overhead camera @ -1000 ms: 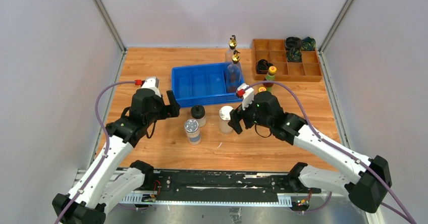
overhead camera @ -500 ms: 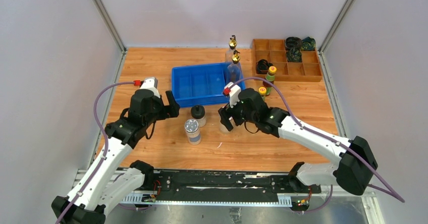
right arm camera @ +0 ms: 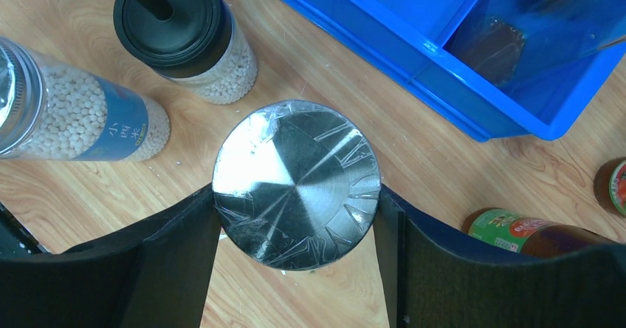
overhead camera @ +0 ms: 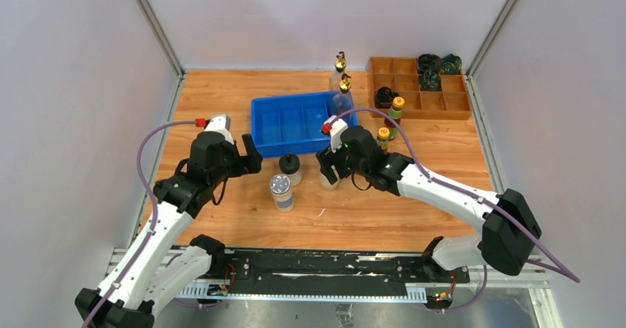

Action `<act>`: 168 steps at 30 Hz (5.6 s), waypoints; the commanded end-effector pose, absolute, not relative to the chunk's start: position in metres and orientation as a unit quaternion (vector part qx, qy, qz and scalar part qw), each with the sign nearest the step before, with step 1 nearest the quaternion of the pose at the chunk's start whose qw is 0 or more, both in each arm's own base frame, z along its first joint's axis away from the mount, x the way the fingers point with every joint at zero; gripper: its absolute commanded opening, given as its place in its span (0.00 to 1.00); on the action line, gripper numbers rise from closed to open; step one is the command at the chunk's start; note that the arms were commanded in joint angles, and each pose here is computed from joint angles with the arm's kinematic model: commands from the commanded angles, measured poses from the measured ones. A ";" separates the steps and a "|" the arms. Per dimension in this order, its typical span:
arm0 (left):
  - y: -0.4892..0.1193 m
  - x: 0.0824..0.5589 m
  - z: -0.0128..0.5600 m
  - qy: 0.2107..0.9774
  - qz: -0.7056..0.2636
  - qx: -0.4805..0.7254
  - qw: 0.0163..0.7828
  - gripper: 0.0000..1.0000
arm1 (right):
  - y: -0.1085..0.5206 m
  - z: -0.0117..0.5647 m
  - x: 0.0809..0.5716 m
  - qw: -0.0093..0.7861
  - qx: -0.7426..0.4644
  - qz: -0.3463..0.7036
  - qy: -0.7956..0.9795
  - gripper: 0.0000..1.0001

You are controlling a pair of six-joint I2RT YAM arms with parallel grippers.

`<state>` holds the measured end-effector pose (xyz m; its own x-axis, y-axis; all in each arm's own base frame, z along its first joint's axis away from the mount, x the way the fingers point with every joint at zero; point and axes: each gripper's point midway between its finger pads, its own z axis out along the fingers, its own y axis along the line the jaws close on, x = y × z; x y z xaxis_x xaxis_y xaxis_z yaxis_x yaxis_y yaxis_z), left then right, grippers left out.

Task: Organize the condiment bottles
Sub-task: Pick up the bottle from the center of the board, then place the bottle in the storage box, then pick up the bottle from the center of the board.

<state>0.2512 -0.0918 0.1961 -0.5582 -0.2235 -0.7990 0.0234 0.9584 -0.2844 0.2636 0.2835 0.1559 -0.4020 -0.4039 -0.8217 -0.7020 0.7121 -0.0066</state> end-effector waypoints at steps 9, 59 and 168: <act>-0.091 0.247 0.203 0.868 -0.133 -0.051 0.476 1.00 | 0.306 0.254 0.285 0.516 -0.321 0.179 0.774 0.53; -0.097 0.237 0.197 0.874 -0.151 -0.036 0.460 1.00 | 0.352 0.243 0.510 0.616 -0.172 0.055 0.767 0.56; -0.176 0.226 0.155 0.839 -0.121 0.060 0.526 0.96 | 0.227 0.260 0.134 0.555 -0.263 0.197 0.764 1.00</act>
